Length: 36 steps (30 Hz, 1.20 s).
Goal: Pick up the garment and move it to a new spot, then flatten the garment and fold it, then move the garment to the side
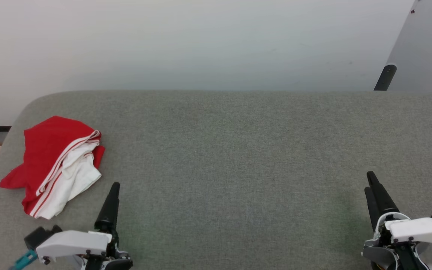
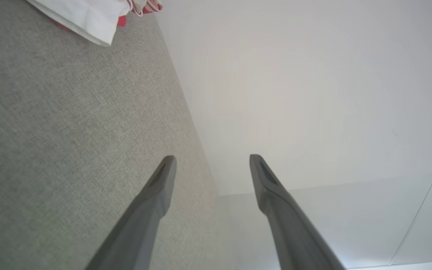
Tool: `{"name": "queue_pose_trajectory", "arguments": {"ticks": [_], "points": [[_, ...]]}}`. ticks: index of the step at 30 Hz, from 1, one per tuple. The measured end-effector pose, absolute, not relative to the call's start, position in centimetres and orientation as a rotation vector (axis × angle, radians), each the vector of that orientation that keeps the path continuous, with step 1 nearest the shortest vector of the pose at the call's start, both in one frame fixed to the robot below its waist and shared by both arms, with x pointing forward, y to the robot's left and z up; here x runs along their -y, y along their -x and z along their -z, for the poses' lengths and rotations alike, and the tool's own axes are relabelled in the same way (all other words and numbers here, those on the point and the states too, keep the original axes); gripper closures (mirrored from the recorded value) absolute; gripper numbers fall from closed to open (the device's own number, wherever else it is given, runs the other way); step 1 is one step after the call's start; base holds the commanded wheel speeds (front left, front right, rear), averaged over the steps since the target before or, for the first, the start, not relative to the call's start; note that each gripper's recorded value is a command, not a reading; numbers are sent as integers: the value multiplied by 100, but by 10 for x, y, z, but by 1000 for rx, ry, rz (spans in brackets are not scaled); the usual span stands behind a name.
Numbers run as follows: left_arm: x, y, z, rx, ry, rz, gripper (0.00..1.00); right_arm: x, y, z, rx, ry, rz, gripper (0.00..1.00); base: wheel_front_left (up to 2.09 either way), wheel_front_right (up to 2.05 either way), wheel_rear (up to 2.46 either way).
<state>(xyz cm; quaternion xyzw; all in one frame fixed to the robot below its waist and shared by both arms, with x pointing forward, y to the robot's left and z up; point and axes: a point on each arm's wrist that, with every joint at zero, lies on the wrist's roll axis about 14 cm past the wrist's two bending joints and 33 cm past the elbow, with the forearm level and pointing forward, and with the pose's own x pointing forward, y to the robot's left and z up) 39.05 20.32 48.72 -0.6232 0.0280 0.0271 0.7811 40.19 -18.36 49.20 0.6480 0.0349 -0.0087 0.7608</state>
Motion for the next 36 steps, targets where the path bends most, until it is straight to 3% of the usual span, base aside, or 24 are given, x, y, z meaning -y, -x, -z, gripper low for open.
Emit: {"name": "queue_pose_trajectory", "arguments": {"ticks": [36], "points": [[-206,-407,-515,-11,533,35,0,192,-430,-510,-43,-618,-38,0,0,0,0]]}}
